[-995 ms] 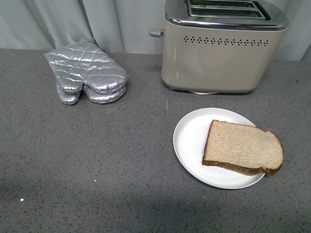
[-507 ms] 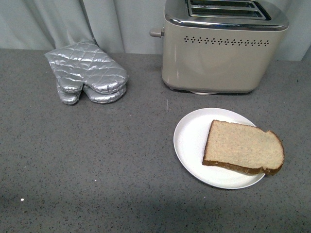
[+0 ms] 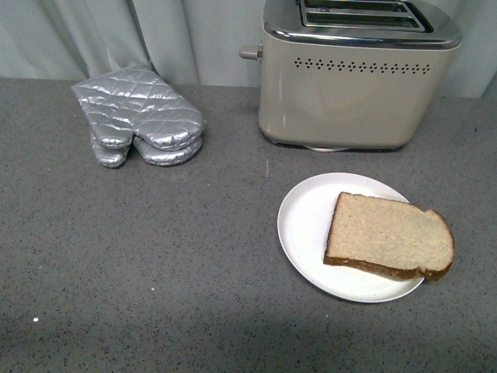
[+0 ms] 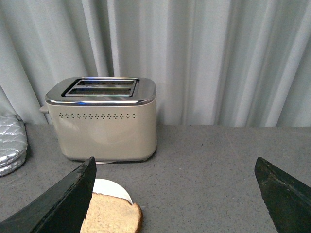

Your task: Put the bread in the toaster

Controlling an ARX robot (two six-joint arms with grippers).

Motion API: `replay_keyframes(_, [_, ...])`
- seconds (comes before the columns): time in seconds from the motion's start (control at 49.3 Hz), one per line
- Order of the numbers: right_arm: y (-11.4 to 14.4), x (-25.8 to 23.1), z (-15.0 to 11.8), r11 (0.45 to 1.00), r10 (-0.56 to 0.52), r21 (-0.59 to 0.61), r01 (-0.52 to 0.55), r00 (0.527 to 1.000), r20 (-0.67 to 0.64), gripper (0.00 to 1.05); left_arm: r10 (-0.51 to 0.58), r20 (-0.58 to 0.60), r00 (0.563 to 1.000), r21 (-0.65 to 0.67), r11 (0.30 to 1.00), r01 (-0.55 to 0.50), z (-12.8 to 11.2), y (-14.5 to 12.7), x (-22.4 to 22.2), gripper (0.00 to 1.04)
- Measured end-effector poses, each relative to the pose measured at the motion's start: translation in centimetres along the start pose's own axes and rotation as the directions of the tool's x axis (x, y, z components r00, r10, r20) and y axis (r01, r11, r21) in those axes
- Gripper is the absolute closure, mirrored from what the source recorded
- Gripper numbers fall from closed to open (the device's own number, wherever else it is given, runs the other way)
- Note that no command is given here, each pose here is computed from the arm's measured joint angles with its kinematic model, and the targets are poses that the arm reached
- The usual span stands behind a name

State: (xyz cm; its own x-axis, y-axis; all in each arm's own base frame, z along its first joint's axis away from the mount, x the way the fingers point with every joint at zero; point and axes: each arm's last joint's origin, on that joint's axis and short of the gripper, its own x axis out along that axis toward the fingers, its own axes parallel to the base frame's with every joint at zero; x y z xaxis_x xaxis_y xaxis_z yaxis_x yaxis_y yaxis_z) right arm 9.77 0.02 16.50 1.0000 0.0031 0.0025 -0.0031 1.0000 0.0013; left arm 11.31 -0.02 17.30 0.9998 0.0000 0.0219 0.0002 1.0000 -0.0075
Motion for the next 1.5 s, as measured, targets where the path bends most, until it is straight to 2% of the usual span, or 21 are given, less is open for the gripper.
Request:
replay_keyframes(0.284, [0.0,0.0,0.0,1.000,0.000,0.000,0.000,1.000,0.000,0.10,0.000,-0.001,1.000,0.000,1.000,0.000,-0.1,0.0,-0.6,1.01])
replay_keyframes(0.365, [0.0,0.0,0.0,1.000,0.000,0.000,0.000,1.000,0.000,0.10,-0.002,-0.036,0.999,0.000,1.000,0.002,-0.5,0.0,-1.3,1.01])
replay_keyframes(0.589, [0.0,0.0,0.0,1.000,0.000,0.000,0.000,1.000,0.000,0.10,-0.003,-0.008,1.000,0.000,1.000,0.003,-0.3,0.0,-1.6,1.01])
replay_keyframes(0.629, [0.0,0.0,0.0,1.000,0.000,0.000,0.000,1.000,0.000,0.10,-0.003,-0.007,1.000,0.000,1.000,0.003,-0.3,0.0,-1.6,0.96])
replay_keyframes(0.69, [0.0,0.0,0.0,1.000,-0.008,-0.005,0.008,1.000,-0.005,0.10,-0.003,-0.007,1.000,0.000,1.000,0.003,-0.3,0.0,-1.6,0.84])
replay_keyframes(0.71, [0.0,0.0,-0.1,0.999,-0.030,-0.020,0.029,0.999,-0.038,0.10,-0.003,-0.007,1.000,0.000,1.000,0.003,-0.3,0.0,-1.6,0.80])
replay_keyframes(0.751, [-0.1,0.2,-0.1,0.994,-0.099,-0.070,0.088,0.982,-0.161,0.10,-0.003,-0.007,1.000,0.000,1.000,0.003,-0.3,0.0,-1.6,0.71])
replay_keyframes(0.812, [-0.4,1.4,-0.4,0.993,-0.107,-0.082,0.087,0.953,-0.284,0.10,-0.003,-0.006,1.000,0.000,1.000,0.003,-0.3,0.0,-1.6,0.57])
replay_keyframes(0.913, [-1.2,4.1,-0.3,0.995,-0.096,-0.007,0.101,0.923,-0.373,0.10,-0.003,-0.006,1.000,0.000,1.000,0.003,-0.3,0.0,-1.6,0.35])
replay_keyframes(0.974, [-1.5,5.4,-0.3,0.994,-0.079,0.038,0.104,0.906,-0.416,0.10,-0.002,-0.006,1.000,0.000,1.000,0.002,-0.3,0.0,-1.6,0.26])
replay_keyframes(1.076, [-2.1,8.6,-1.3,0.987,-0.023,0.124,0.106,0.844,-0.536,0.10,-0.002,-0.006,1.000,0.000,1.000,0.002,-0.3,0.0,-1.6,0.07])
replay_keyframes(1.177, [-2.3,11.6,-3.3,0.974,0.022,0.188,0.125,0.777,-0.629,0.10,-0.003,-0.006,1.000,0.002,1.000,0.003,-0.3,0.0,-1.6,0.07])
replay_keyframes(1.279, [-1.9,13.6,-5.1,0.957,0.121,0.270,0.107,0.699,-0.705,0.10,-0.003,-0.006,1.000,0.002,1.000,0.003,-0.3,0.0,-1.6,0.07])
replay_keyframes(1.502, [-1.3,15.9,-7.3,0.950,0.161,0.289,0.119,0.605,-0.779,0.10,-0.002,-0.006,1.000,0.002,1.000,0.002,-0.3,0.0,-1.6,0.07])
